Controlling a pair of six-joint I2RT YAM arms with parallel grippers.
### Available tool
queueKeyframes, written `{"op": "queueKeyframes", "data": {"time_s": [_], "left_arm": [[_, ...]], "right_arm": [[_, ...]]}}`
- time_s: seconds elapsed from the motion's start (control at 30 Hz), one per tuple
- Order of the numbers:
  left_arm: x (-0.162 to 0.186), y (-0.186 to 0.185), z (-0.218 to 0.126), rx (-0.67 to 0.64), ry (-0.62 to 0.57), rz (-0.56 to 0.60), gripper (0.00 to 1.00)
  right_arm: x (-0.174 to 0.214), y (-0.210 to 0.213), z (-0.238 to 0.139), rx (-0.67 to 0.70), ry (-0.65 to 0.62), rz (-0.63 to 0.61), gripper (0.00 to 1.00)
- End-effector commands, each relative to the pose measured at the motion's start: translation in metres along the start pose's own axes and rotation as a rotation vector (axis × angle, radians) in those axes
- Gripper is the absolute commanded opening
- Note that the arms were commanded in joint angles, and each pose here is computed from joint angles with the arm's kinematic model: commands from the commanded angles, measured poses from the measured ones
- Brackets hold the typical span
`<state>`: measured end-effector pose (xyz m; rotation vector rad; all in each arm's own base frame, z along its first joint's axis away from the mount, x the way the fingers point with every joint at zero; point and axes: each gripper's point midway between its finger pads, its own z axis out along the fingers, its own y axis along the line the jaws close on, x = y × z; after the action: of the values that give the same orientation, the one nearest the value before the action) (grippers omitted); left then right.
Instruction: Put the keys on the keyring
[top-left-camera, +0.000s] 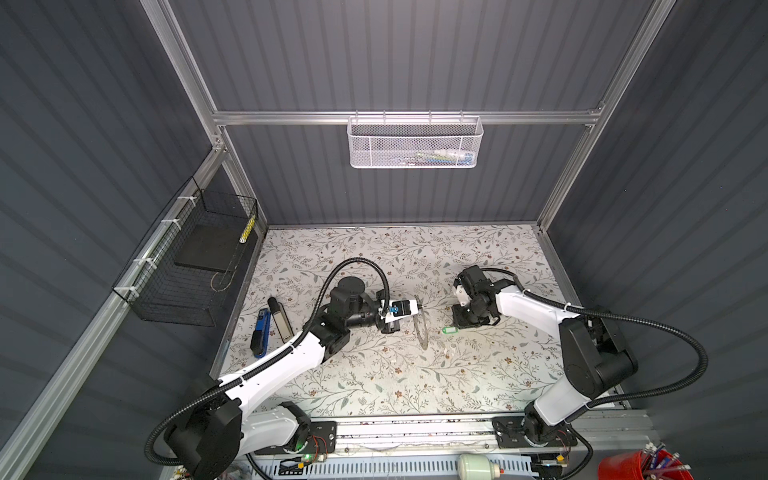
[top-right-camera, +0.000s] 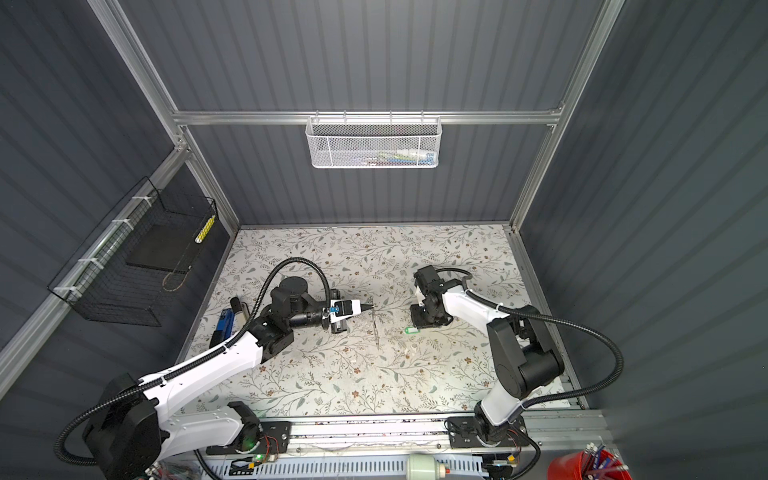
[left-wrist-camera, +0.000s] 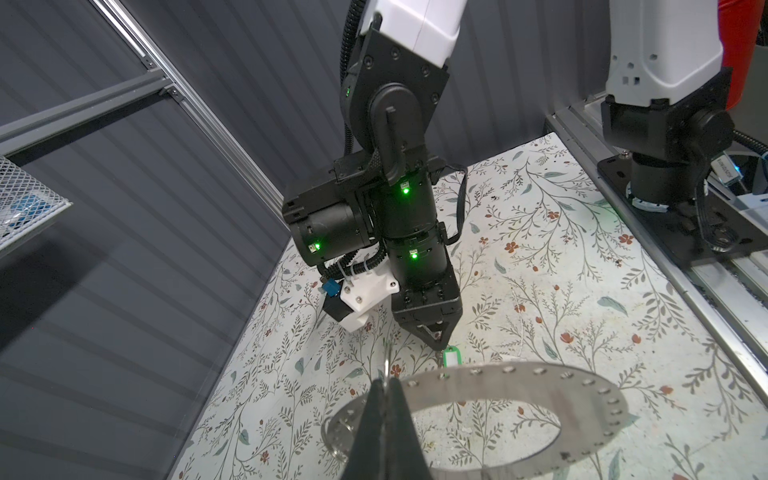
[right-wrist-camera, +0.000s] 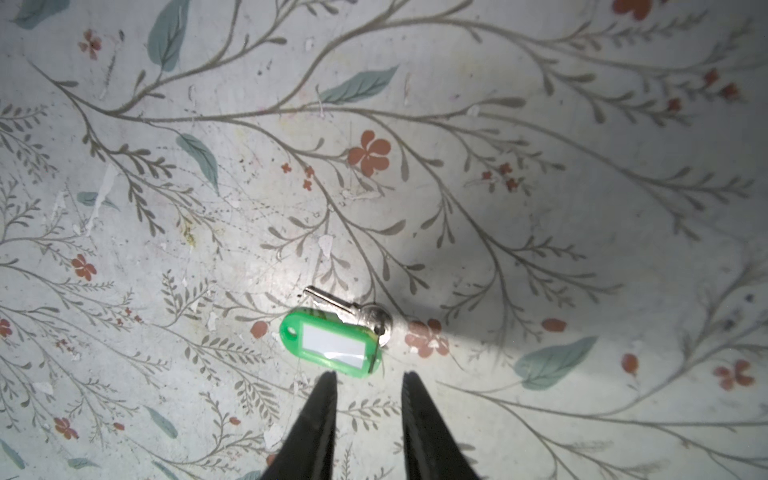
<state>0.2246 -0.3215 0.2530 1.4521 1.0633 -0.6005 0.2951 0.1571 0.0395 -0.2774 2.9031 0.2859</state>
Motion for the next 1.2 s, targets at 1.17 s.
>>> {"op": "queueKeyframes", "data": {"time_s": [1.17], "left_arm": [[-0.009,0.001,-0.005,-0.008,-0.03,0.015,0.0]], "right_arm": [[0.009,-0.003,0.022,0.078,0.075,0.006,0.12]]}}
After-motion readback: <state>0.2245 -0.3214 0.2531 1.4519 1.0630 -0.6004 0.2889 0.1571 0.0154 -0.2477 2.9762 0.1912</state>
